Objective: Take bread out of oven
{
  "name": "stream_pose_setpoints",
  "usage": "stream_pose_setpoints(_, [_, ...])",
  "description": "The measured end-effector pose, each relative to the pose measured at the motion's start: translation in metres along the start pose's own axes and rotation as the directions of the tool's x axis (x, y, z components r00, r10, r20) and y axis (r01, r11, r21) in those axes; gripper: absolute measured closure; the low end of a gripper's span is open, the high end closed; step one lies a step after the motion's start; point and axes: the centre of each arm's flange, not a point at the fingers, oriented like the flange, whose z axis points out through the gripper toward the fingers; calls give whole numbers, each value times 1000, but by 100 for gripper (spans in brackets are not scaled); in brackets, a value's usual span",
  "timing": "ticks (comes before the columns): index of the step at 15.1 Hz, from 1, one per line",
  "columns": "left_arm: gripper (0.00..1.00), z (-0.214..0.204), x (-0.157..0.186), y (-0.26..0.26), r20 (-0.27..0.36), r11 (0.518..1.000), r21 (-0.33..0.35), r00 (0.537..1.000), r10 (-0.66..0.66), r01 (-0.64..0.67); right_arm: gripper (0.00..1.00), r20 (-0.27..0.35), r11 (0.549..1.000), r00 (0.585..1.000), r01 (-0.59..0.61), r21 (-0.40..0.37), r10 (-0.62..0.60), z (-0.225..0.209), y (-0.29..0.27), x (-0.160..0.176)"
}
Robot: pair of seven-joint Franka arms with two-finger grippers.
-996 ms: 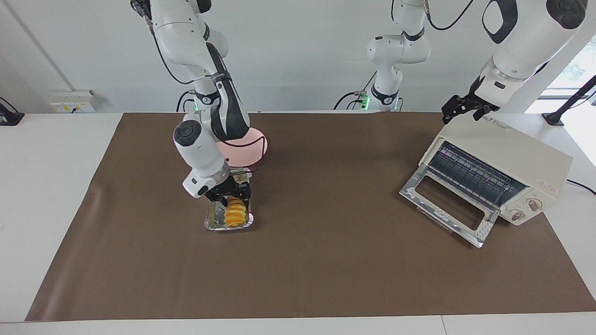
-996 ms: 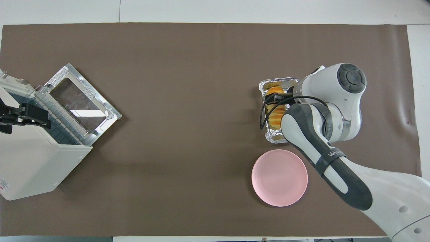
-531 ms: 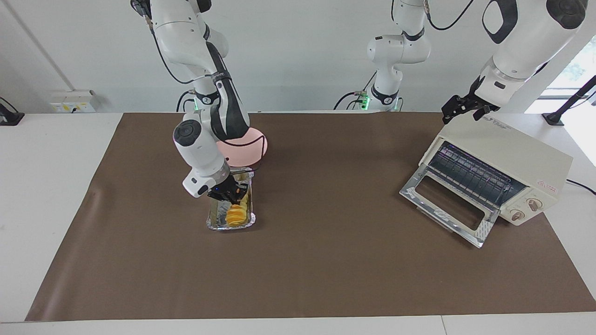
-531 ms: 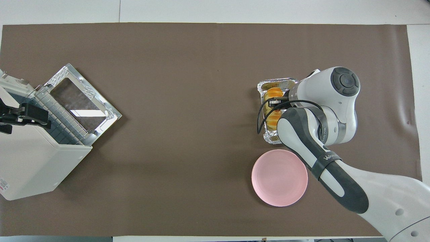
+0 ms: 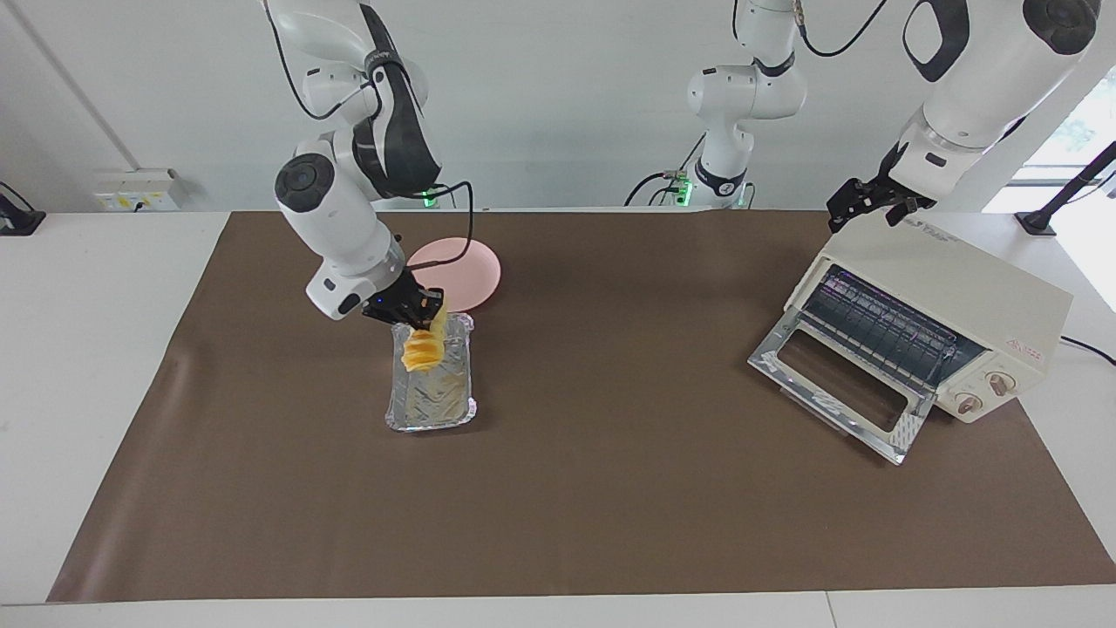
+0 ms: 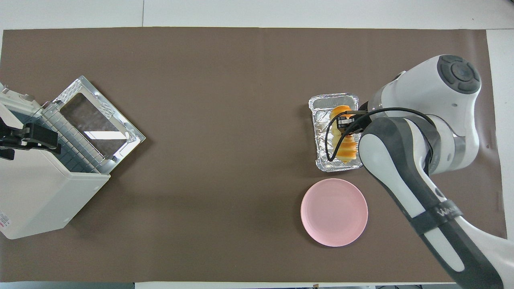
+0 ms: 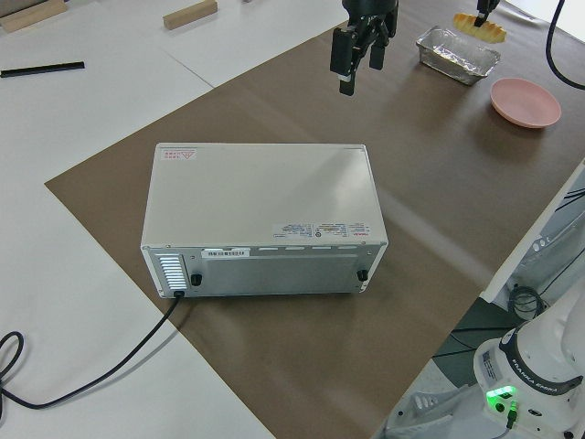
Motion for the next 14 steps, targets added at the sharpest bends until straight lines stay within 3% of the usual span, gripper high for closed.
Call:
stream_pose_setpoints(3, [0, 0, 0, 0, 0, 1000, 0, 1000, 0, 0, 93, 68, 1000, 998, 17, -25, -15, 12, -8, -52])
stream_pose_setpoints(7, [0, 0, 0, 0, 0, 1000, 0, 1000, 0, 0, 93, 114, 998, 993, 28, -64, -20, 41, -16, -119])
stream_pose_setpoints(14, [0, 0, 0, 0, 0, 1000, 0, 1000, 0, 0, 93, 37, 996, 999, 29, -80, -26, 113, 1, -154])
